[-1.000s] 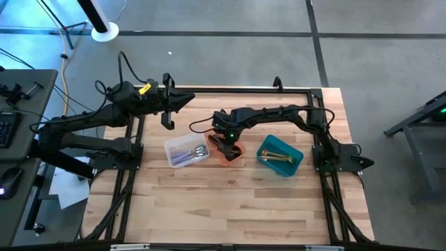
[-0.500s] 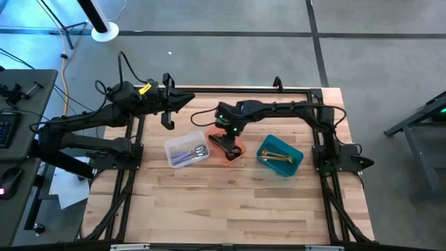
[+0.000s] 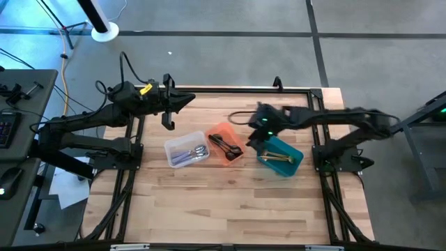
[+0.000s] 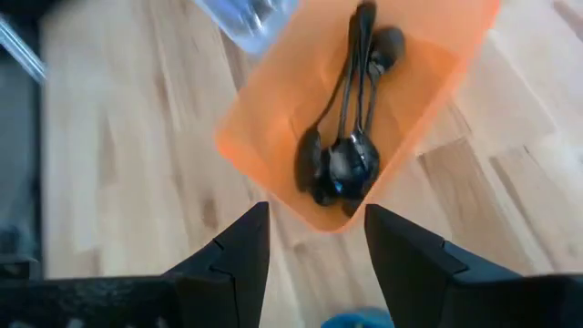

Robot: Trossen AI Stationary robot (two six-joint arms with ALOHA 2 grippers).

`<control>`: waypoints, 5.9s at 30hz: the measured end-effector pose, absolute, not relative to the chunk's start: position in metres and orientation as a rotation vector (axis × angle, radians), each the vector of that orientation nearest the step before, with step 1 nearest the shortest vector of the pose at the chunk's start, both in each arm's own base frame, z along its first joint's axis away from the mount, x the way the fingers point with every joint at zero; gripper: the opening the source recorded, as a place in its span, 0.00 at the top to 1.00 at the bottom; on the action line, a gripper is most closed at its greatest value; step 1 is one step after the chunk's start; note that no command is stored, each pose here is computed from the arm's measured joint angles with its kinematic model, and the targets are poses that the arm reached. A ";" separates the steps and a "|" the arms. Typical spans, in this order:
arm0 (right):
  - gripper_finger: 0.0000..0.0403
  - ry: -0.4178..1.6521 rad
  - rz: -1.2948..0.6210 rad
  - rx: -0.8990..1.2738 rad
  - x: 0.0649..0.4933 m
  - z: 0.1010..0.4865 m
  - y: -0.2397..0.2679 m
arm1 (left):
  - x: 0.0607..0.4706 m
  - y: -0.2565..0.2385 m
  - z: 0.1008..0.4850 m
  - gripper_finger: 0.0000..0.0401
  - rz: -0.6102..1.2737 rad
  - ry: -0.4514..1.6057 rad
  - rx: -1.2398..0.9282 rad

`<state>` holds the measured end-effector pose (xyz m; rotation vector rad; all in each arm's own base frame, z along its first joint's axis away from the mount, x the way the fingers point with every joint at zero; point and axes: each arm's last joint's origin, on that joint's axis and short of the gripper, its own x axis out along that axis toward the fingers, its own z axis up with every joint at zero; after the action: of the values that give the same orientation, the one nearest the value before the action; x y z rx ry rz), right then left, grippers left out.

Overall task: Sort silverware by color (type)
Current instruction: Return to Home Position

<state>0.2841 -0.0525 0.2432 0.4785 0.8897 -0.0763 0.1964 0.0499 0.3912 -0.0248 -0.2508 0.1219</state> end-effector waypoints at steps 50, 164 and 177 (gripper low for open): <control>1.00 -0.065 0.095 0.138 0.246 0.375 -0.042 | 0.198 0.050 0.383 1.00 0.120 -0.170 -0.113; 1.00 -0.031 0.021 0.359 0.130 0.271 -0.014 | 0.098 0.009 0.167 1.00 0.090 -0.016 -0.347; 1.00 -0.153 -0.017 0.290 0.099 0.217 -0.010 | 0.098 0.009 0.167 1.00 0.090 -0.016 -0.346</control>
<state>0.0988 -0.0102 0.2168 0.2899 -0.1526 -0.0171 0.0980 0.0094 0.1669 -0.3464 -0.0160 0.0902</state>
